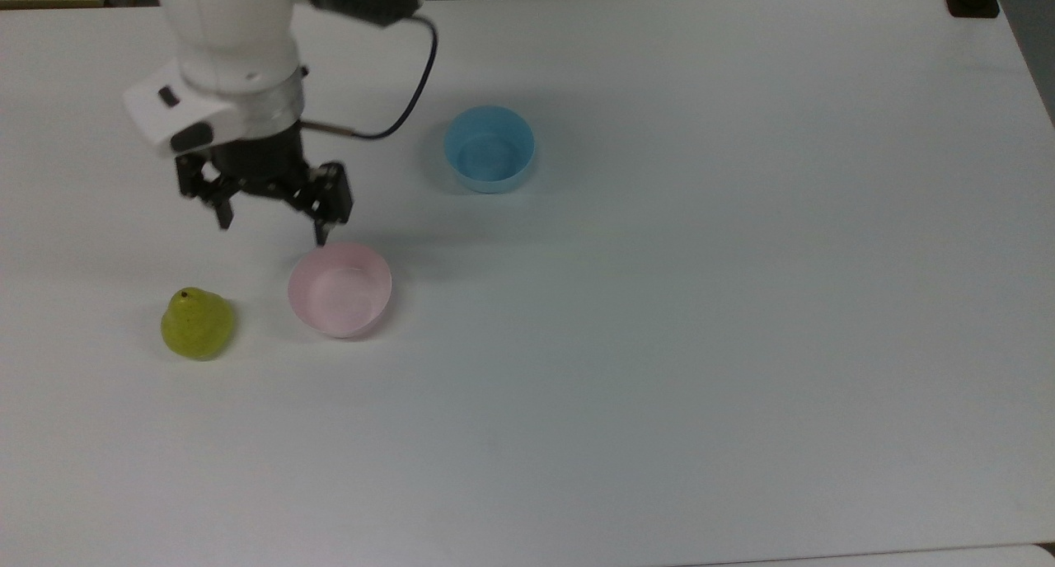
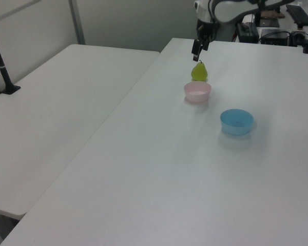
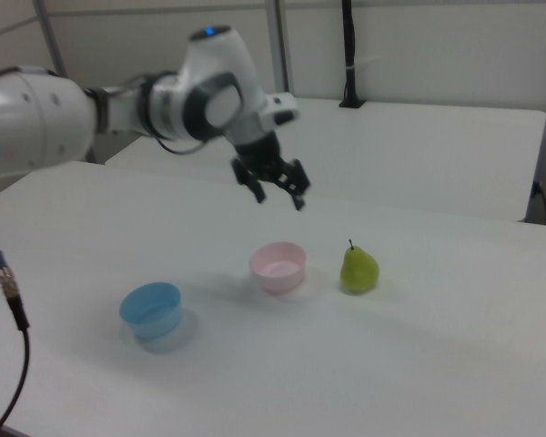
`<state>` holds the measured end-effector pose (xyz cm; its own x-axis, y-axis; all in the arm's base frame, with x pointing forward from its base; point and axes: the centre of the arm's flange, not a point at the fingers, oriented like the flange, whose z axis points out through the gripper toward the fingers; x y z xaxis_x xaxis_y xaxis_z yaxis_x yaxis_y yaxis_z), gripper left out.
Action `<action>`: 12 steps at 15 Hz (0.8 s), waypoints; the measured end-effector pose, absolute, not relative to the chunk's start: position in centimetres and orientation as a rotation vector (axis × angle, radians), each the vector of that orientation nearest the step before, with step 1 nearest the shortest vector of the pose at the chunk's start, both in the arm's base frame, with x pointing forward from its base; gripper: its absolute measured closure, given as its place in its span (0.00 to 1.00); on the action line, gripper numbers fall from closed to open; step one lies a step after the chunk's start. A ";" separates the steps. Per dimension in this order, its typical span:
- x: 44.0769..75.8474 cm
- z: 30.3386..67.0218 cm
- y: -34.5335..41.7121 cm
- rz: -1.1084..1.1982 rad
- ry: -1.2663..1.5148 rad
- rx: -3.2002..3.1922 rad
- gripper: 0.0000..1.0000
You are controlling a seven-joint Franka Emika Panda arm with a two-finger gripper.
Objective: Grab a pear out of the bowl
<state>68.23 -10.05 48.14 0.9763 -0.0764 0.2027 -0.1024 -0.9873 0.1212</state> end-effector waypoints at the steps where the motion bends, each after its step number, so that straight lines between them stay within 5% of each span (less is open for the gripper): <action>1: 67.0 50.3 -8.2 0.247 -0.118 3.003 0.00; 12: 58.4 59.3 1.3 0.093 -0.146 3.032 0.00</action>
<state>58.44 1.32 59.27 0.9935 -0.0924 0.0662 -0.0988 -0.9900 0.1011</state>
